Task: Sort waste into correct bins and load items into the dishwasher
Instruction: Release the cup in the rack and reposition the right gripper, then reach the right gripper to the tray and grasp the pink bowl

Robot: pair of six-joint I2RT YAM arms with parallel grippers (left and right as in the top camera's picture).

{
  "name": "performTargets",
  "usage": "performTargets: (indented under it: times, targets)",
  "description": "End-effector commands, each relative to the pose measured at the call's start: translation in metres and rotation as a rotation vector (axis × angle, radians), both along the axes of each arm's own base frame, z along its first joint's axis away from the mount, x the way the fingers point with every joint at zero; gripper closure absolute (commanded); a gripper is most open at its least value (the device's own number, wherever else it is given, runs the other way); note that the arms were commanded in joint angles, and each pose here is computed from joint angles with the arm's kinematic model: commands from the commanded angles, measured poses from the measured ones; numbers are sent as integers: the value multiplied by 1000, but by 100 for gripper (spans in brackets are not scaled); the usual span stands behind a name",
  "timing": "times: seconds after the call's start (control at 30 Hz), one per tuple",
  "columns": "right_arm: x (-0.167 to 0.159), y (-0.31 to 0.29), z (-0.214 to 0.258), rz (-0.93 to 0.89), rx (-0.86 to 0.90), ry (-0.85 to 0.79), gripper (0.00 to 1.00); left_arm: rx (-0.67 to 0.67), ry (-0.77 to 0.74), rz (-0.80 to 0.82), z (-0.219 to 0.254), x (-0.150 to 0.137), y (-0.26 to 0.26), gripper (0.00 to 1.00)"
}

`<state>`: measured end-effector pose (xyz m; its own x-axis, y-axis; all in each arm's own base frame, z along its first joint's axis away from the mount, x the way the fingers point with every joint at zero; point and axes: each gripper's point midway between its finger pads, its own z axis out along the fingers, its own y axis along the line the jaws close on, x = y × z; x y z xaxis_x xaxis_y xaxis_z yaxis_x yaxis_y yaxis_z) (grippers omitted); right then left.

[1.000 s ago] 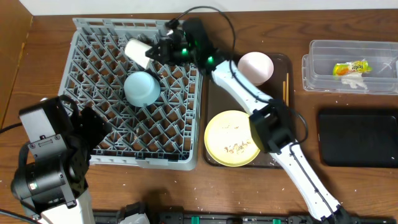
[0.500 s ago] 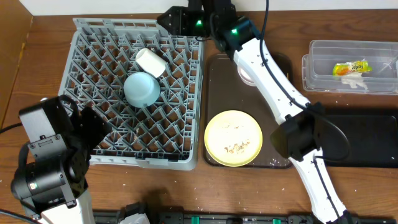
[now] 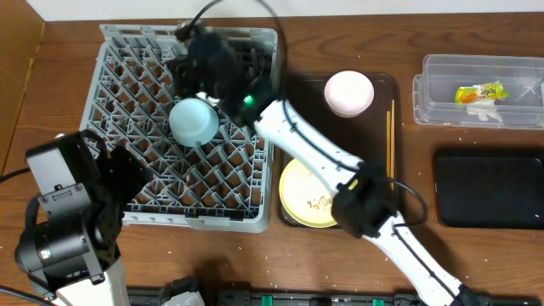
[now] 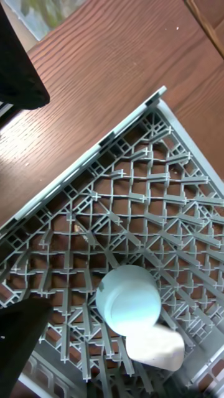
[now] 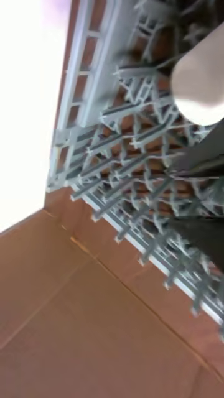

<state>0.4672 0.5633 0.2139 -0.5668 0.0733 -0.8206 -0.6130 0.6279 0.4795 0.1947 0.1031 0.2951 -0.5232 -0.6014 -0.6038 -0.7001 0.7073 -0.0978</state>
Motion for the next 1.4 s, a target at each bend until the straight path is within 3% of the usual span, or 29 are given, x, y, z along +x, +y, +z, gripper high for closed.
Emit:
performTargets:
  times: [0.0, 0.37, 0.6, 0.73, 0.9, 0.93, 0.97, 1.0, 1.07, 1.1, 1.23, 1.37]
  targets:
    - [32, -10, -40, -131, -64, -73, 81, 5, -9, 21, 4, -1, 3, 2]
    - [58, -44, -79, -196, -158, -9, 80, 5, -9, 21, 3, -1, 3, 2]
    - [54, -73, -109, -190, -281, 113, 93, 5, -9, 22, 3, -1, 3, 2]
    - [44, -88, -73, -200, -312, 132, 98, 6, -9, 22, 4, -1, 3, 2]
    - [33, -116, -6, -265, -334, 95, 92, 5, -9, 21, 3, -1, 3, 2]
    - [30, -126, 8, -291, -348, 85, 89, 5, -9, 21, 4, -1, 3, 2]
    - [27, -135, 17, -314, -364, 82, 74, 5, -9, 21, 3, -1, 3, 2]
    - [24, -145, 26, -338, -384, 81, 44, 5, -9, 21, 3, -1, 3, 2]
    - [16, -170, 44, -369, -445, 77, 5, 5, -9, 21, 4, -1, 3, 2]
    - [12, -180, 50, -371, -479, 70, 1, 5, -9, 21, 4, -1, 3, 2]
    - [-12, -227, 70, -334, -660, 53, 1, 5, -9, 21, 4, -1, 3, 2]
    - [-38, -265, 61, -209, -891, 69, 1, 5, -9, 21, 4, -1, 3, 2]
